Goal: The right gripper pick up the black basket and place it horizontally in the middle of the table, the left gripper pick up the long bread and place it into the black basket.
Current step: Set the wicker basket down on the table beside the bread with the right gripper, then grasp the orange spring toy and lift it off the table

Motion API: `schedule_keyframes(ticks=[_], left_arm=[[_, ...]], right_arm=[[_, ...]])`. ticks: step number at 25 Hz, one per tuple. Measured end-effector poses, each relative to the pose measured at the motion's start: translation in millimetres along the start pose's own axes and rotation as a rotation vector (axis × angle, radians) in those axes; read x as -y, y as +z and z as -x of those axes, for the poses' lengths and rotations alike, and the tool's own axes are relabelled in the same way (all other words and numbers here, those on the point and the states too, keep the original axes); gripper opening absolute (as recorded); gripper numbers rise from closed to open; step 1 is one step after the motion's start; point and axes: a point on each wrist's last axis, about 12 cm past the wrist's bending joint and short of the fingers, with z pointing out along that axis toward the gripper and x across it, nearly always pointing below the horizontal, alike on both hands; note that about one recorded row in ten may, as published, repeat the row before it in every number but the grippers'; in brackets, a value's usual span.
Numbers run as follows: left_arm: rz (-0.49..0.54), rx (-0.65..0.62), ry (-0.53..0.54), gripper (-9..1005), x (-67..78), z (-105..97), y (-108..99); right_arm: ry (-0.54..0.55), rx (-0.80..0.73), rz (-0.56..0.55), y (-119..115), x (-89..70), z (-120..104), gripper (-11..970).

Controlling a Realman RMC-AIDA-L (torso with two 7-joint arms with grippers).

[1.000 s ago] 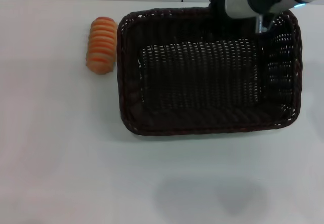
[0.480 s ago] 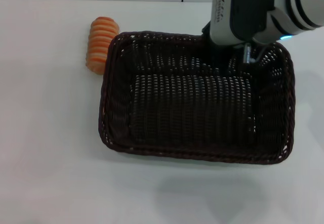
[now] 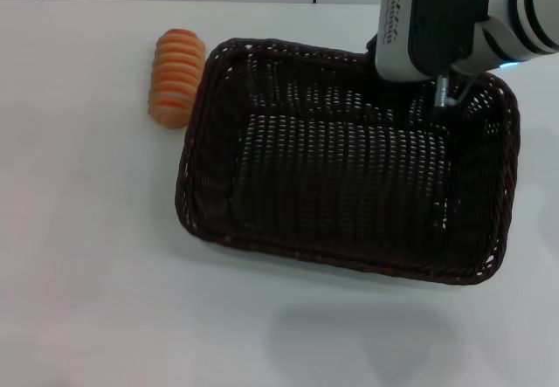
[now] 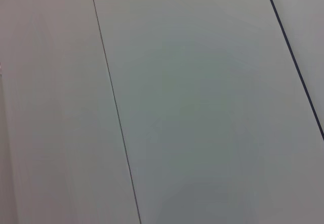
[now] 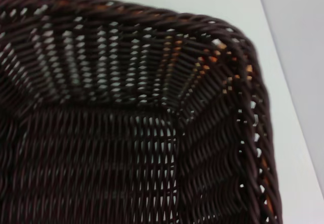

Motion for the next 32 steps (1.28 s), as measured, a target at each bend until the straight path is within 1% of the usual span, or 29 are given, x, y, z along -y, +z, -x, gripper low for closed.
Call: schedule_keyframes(ticks=[1,8,13,20,25,30,31,32], left_arm=[[0.000,-0.004,-0.001,733,0.4,-1,-1],[0.002,-0.009,0.000,732,-0.3,-1,-3],[0.005,-0.005,0.000,732,-0.8,-1,-4],[0.003,-0.003,-0.004,724,0.2,0,-4],[0.003,-0.001,-0.005,724,0.4,0,-4],[0.009,0.006,-0.004,725,-0.3,1,-6],[0.009,0.008,-0.006,725,-0.4,2,-6],[0.009,0.008,-0.006,725,-0.4,2,-6]], right_arm=[[0.010,0.026,0.005,-1,-0.1,2,189],[0.009,0.055,0.007,-4,-0.6,8,197],[0.038,0.056,0.001,-5,-0.8,5,203],[0.042,0.058,-0.011,-6,-2.1,5,212],[0.042,0.062,-0.022,-6,-1.4,6,453],[0.037,0.064,-0.051,-7,0.6,7,589],[0.041,0.082,-0.082,-14,2.5,11,589],[0.041,0.082,-0.082,-14,2.5,11,589]])
